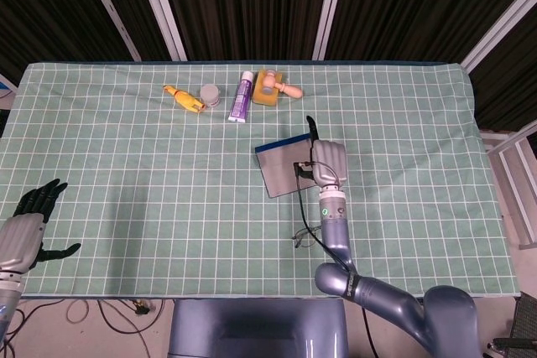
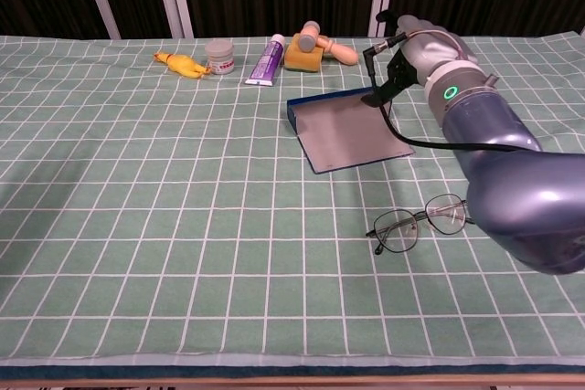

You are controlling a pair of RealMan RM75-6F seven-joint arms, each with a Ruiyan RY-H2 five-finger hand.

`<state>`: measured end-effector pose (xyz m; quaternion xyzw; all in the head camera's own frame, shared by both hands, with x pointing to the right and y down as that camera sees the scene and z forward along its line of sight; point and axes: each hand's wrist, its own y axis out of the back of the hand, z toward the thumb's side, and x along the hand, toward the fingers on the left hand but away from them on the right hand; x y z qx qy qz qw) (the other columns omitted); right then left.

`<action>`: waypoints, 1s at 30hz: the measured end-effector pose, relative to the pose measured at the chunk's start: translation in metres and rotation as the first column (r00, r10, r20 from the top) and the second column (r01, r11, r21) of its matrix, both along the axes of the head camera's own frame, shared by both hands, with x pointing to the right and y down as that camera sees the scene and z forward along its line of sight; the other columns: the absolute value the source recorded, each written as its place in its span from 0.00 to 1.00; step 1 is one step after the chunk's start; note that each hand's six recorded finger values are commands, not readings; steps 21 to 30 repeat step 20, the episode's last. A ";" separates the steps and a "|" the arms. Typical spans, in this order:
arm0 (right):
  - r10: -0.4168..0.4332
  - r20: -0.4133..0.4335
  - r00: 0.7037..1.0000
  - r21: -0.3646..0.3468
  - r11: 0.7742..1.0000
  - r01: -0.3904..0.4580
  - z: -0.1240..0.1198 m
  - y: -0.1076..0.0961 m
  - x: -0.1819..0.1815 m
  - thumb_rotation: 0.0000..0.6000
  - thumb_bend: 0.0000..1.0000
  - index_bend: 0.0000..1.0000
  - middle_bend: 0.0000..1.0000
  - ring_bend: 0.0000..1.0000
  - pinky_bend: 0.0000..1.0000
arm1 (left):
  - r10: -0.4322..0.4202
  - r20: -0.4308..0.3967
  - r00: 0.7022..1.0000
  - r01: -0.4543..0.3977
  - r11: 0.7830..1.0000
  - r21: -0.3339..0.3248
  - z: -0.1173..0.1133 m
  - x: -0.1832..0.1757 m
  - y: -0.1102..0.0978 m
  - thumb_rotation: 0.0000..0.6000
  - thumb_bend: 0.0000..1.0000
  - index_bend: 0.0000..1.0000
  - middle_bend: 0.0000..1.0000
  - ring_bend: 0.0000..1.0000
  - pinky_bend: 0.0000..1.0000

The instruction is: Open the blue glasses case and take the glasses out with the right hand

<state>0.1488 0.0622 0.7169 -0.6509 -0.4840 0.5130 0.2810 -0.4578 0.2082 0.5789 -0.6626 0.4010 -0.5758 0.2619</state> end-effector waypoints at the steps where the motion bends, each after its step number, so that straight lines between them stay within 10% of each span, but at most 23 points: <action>1: -0.010 -0.003 1.000 -0.004 1.000 0.010 -0.003 0.002 0.002 1.00 0.24 0.00 0.62 0.76 0.66 | 0.003 0.003 1.000 -0.003 1.000 0.002 0.000 0.000 0.000 1.00 0.00 0.00 0.00 0.00 0.00; 5: -0.075 -0.027 0.997 -0.017 0.997 0.075 -0.023 0.018 0.018 1.00 0.11 0.00 0.35 0.46 0.40 | 0.021 0.013 1.000 -0.022 1.000 0.017 -0.001 0.002 0.001 1.00 0.00 0.00 0.00 0.00 0.00; 11: -0.165 -0.127 0.978 -0.050 0.986 0.159 -0.066 0.049 0.081 1.00 0.03 0.00 0.01 0.03 0.27 | 0.059 0.044 0.997 -0.060 0.997 0.039 -0.002 0.004 0.003 1.00 0.00 0.00 0.00 0.00 0.00; 20: -0.123 -0.310 0.943 -0.081 0.991 0.102 -0.134 0.111 0.203 1.00 0.02 0.00 0.00 0.00 0.25 | 0.121 0.136 0.983 -0.128 0.991 0.040 -0.001 0.002 0.007 1.00 0.00 0.00 0.00 0.00 0.00; 30: -0.123 -0.310 0.943 -0.081 0.991 0.102 -0.134 0.111 0.203 1.00 0.02 0.00 0.00 0.00 0.25 | 0.121 0.136 0.983 -0.128 0.991 0.040 -0.001 0.002 0.007 1.00 0.00 0.00 0.00 0.00 0.00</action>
